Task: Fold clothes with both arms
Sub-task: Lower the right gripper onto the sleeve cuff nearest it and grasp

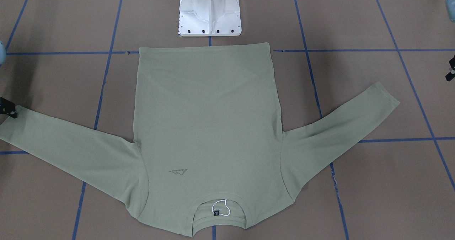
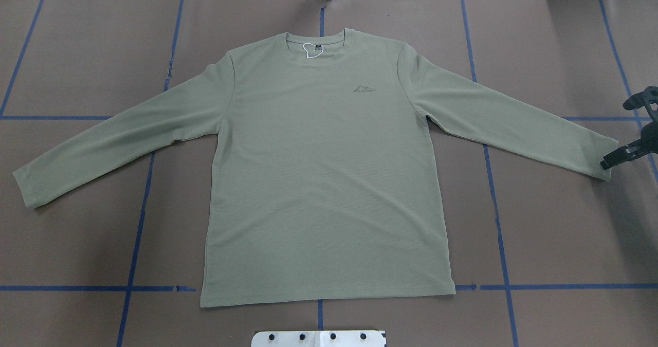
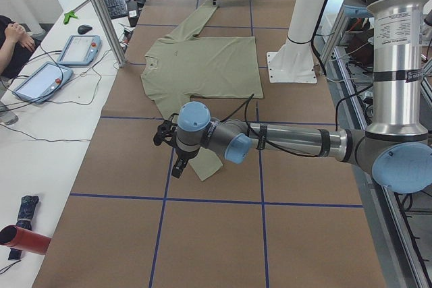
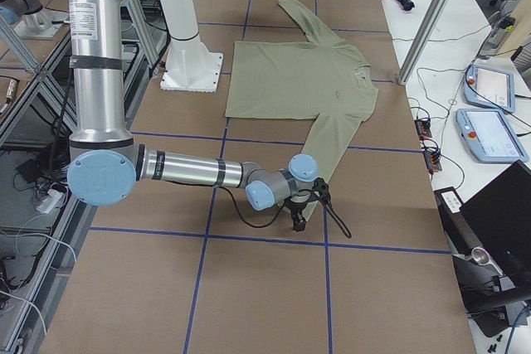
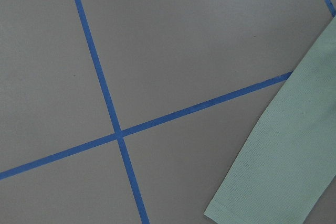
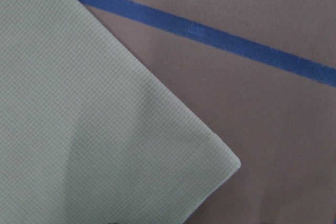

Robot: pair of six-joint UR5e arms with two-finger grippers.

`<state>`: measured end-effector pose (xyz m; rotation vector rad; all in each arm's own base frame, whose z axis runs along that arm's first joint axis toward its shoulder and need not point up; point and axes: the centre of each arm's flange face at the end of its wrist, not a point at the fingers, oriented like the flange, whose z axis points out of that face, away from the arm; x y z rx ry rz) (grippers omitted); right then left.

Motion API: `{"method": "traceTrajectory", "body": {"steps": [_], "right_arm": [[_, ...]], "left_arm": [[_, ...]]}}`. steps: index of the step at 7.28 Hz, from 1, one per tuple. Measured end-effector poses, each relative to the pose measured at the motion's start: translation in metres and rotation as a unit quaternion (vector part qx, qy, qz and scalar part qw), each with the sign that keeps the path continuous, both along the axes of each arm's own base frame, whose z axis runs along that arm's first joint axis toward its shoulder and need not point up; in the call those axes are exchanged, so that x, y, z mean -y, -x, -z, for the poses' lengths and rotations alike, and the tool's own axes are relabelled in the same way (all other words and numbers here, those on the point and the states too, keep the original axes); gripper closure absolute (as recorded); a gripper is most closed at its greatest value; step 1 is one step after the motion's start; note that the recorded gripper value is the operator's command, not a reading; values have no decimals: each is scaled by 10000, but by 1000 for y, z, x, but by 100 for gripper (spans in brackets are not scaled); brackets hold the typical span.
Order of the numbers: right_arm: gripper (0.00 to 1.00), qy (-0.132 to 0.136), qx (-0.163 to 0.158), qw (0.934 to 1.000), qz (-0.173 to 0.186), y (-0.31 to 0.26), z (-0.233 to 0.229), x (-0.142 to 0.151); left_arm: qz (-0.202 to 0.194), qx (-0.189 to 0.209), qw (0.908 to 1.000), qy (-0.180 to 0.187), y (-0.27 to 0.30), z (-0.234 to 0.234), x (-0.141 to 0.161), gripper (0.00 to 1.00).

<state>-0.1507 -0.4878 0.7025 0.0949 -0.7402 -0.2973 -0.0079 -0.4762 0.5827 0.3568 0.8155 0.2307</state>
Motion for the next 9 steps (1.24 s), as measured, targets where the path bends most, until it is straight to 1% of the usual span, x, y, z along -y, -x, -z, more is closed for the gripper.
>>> {"method": "traceTrajectory", "body": {"steps": [1, 3, 4, 5, 6, 7, 8, 9], "right_arm": [[62, 38, 125, 9999, 44, 3, 4, 0], [61, 70, 269, 9996, 97, 5, 9, 0], [58, 74, 283, 9995, 108, 5, 9, 0], [60, 74, 292, 9995, 121, 5, 9, 0], [74, 72, 295, 9995, 127, 5, 9, 0], [94, 71, 300, 9994, 127, 6, 9, 0], [100, 34, 333, 9994, 133, 7, 15, 3], [100, -15, 359, 9993, 123, 8, 21, 5]], "left_arm": [[0, 0, 10000, 2, 0, 0, 0, 0], [1, 1, 10000, 6, 0, -1, 0, 0], [1, 1, 10000, 5, 0, -1, 0, 0], [0, -1, 10000, 1, 0, 0, 0, 0], [-1, -5, 10000, -4, 0, 0, 0, 0], [-2, -7, 10000, -5, 0, 1, 1, 0], [-3, -7, 10000, -5, 0, 1, 1, 0], [-3, -7, 10000, -3, 0, 0, 1, 0]]}}
